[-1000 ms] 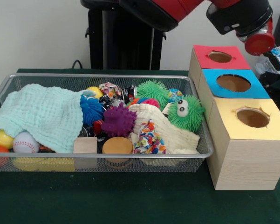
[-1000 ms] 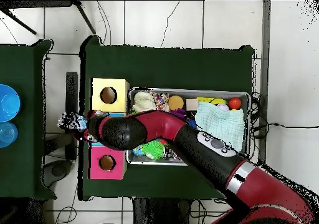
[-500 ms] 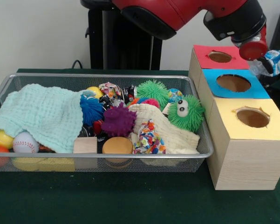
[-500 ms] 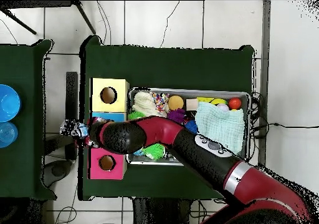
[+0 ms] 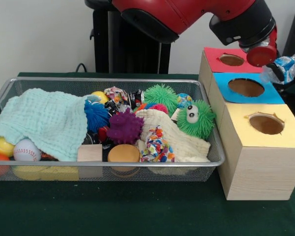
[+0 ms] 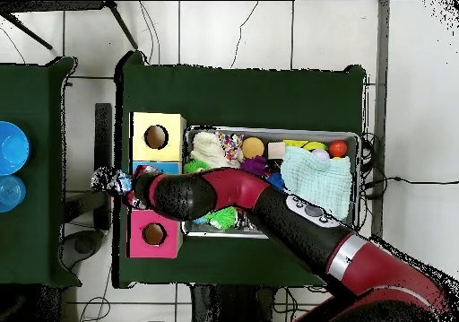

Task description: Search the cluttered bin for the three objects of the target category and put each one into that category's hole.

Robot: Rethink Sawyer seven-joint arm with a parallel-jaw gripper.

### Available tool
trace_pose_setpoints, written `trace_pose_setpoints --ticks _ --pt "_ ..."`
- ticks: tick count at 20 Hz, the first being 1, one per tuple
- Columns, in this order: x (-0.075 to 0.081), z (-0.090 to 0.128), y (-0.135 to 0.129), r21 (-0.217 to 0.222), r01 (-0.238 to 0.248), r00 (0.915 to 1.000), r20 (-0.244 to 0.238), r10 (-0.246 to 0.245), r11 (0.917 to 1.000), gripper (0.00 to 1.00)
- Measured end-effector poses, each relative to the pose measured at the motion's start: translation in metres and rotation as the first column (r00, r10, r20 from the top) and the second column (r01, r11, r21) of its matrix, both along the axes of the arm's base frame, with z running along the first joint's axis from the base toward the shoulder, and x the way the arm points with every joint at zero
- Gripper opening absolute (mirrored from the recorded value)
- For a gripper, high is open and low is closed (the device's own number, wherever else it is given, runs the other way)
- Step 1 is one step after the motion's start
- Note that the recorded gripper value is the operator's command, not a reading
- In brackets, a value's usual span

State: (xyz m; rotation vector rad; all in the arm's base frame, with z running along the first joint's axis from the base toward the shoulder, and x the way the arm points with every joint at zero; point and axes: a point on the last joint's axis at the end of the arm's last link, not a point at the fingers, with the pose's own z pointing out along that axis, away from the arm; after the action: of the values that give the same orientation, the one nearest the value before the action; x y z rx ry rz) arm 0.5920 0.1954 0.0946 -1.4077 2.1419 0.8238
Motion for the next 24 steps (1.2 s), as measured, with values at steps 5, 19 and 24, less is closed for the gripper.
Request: trace_pose_setpoints --ticks 5,19,24 --pt "0.004 0.001 -0.009 -0.006 0.015 0.9998 0.01 -0.015 0.9999 0.0" --pt "0.004 -0.003 -0.023 -0.056 0.024 0.9997 0.012 -0.023 0.9982 0.0" --pt "-0.005 -0.016 -0.024 -0.072 0.018 0.9996 -0.019 -0.02 0.9973 0.0"
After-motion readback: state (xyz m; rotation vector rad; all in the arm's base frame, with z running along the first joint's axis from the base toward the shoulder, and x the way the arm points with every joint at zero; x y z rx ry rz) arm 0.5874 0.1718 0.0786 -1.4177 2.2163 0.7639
